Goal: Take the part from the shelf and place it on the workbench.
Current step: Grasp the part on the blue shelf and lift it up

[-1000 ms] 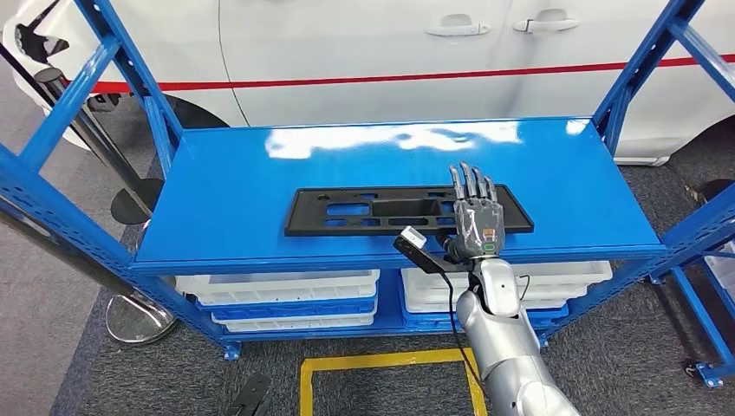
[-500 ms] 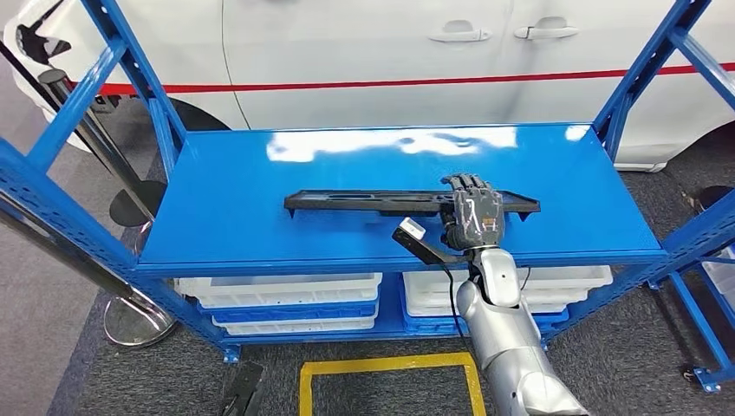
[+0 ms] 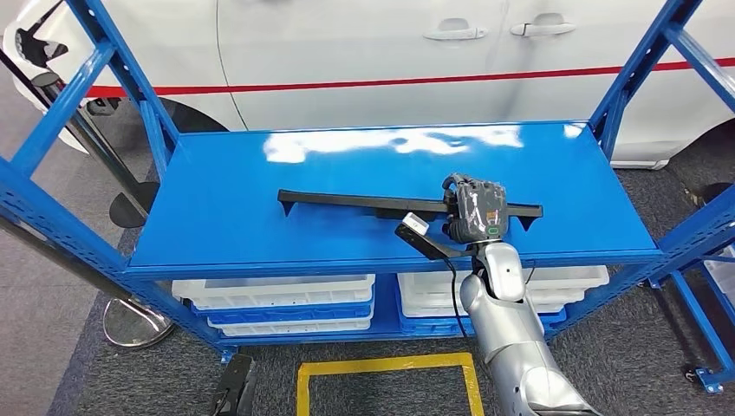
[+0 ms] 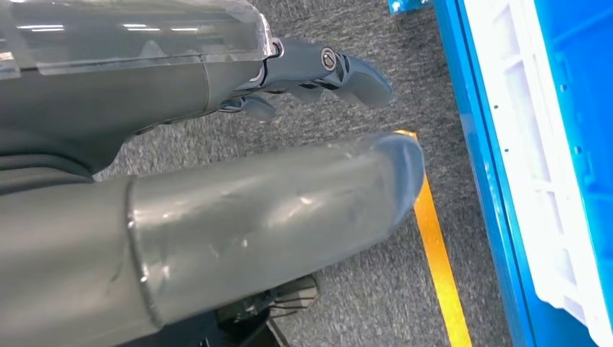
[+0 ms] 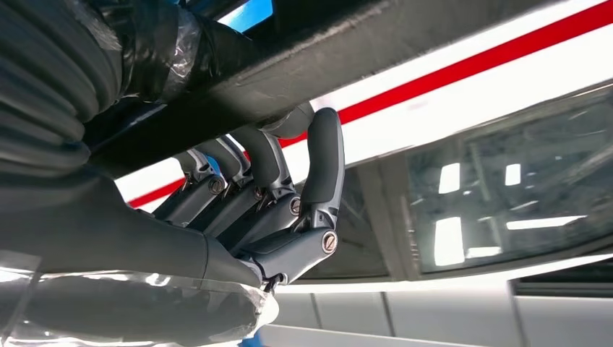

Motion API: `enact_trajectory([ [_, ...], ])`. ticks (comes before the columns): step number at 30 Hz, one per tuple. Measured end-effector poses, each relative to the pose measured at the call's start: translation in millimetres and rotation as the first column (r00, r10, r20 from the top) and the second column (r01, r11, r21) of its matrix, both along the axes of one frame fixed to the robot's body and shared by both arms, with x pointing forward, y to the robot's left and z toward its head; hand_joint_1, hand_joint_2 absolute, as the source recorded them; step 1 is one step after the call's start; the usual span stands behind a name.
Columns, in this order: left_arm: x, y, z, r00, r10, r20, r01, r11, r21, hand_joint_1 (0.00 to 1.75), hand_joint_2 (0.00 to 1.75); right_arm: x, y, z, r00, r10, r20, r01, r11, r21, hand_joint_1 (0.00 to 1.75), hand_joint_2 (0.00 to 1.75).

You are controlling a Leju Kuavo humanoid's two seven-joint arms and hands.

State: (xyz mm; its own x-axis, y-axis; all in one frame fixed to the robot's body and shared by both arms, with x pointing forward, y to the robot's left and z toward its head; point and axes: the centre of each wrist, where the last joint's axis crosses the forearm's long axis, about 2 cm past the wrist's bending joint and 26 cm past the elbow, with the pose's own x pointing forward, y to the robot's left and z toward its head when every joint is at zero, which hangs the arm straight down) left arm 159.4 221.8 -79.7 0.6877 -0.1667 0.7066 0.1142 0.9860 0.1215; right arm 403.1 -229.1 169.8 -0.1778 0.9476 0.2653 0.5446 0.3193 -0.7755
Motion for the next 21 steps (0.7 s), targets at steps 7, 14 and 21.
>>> enact_trajectory([
  [7,0.1,0.5,0.0,1.000,0.011,0.000,-0.011,1.000,-0.002,0.00,0.00,0.4,-0.4,1.2,1.000,0.001,0.005,-0.001,1.000,-0.001,1.75,1.75],
  [14,5.1,2.7,1.5,0.999,0.051,0.010,-0.051,0.999,-0.002,0.00,0.00,4.9,-1.4,9.5,0.999,0.015,0.034,-0.015,1.000,0.002,1.75,1.75],
  [21,9.3,3.9,2.9,0.993,0.110,0.032,-0.109,0.994,-0.022,0.00,0.00,8.6,-3.9,21.3,0.994,0.053,0.094,-0.054,0.999,0.004,1.75,1.75],
])
